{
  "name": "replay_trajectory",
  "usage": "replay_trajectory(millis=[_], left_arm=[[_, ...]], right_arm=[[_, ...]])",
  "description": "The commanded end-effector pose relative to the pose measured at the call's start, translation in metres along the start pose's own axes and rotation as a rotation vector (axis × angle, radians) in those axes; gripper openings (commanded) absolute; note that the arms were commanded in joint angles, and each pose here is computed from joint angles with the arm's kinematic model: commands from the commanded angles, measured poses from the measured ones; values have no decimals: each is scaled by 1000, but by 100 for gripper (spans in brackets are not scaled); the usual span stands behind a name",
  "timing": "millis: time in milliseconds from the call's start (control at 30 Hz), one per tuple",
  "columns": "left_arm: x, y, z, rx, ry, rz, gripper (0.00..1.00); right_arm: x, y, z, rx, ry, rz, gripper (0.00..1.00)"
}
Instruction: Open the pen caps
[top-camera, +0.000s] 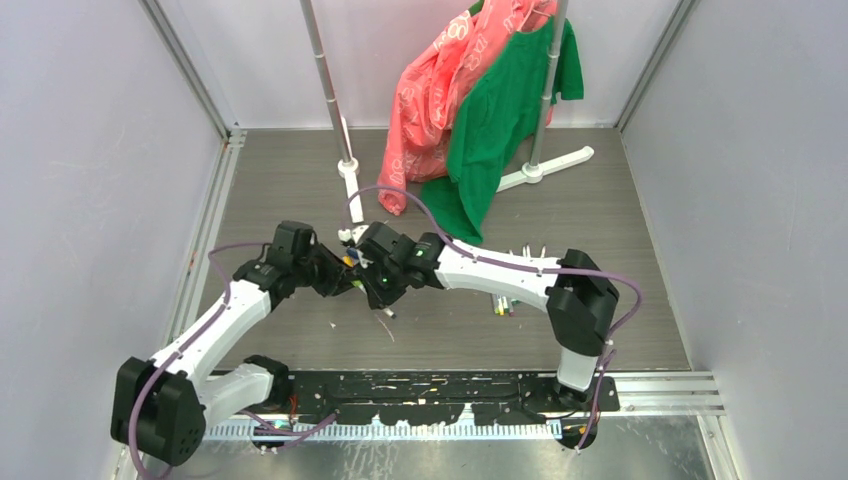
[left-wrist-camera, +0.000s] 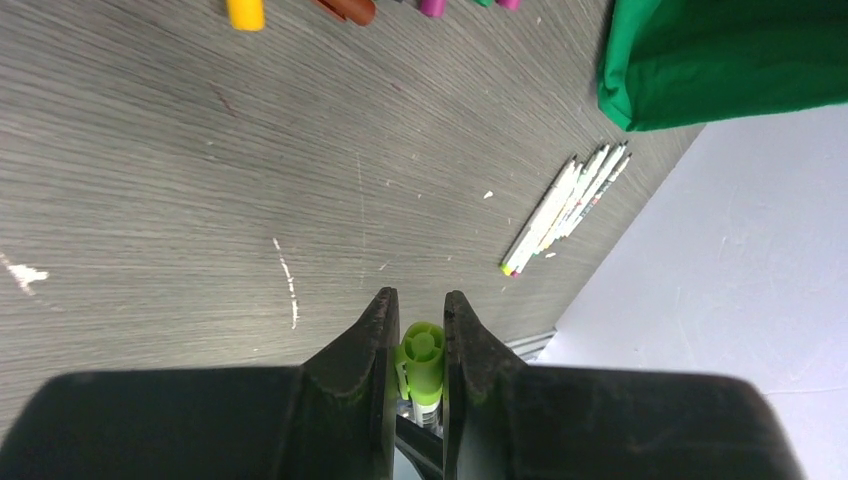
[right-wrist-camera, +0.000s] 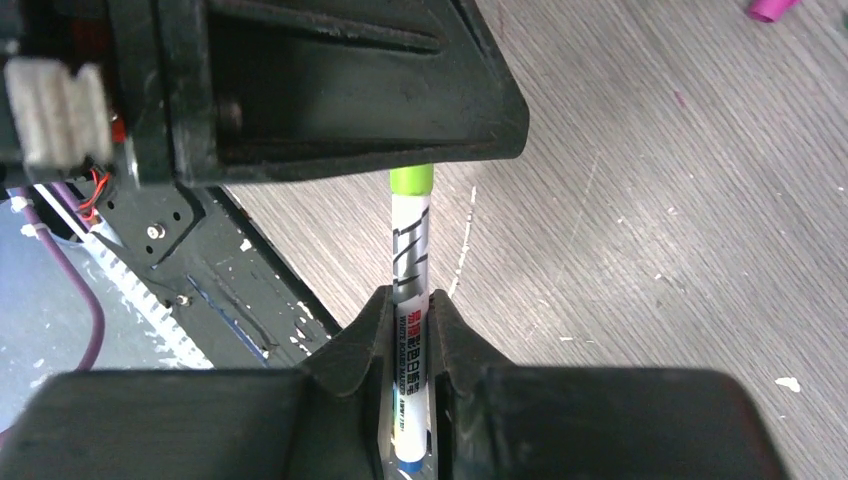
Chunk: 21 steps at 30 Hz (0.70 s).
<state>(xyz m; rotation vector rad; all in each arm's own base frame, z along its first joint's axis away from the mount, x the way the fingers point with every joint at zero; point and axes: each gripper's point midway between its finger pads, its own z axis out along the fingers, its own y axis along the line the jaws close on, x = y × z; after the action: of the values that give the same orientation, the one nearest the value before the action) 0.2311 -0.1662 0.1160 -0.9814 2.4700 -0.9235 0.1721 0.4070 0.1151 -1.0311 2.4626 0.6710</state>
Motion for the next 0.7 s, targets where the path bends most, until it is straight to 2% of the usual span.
replay_trajectory(millis=[0,333,567,667], left_arm=[[-29,-24,11,49,-99,-26,0],[-43,-28,32,8,-112,-32,0],[-46,-25,37,-5,-111,-19,0],[-43,-25,39,-22,-81,43,0]], right_arm=[[3,-1,-31,-4,-60,28,1],[52,-31,-49,92,-69,82,1],[65,-45,-54,148,-86,110,1],[65,-59,-56,221,-107,127,1]])
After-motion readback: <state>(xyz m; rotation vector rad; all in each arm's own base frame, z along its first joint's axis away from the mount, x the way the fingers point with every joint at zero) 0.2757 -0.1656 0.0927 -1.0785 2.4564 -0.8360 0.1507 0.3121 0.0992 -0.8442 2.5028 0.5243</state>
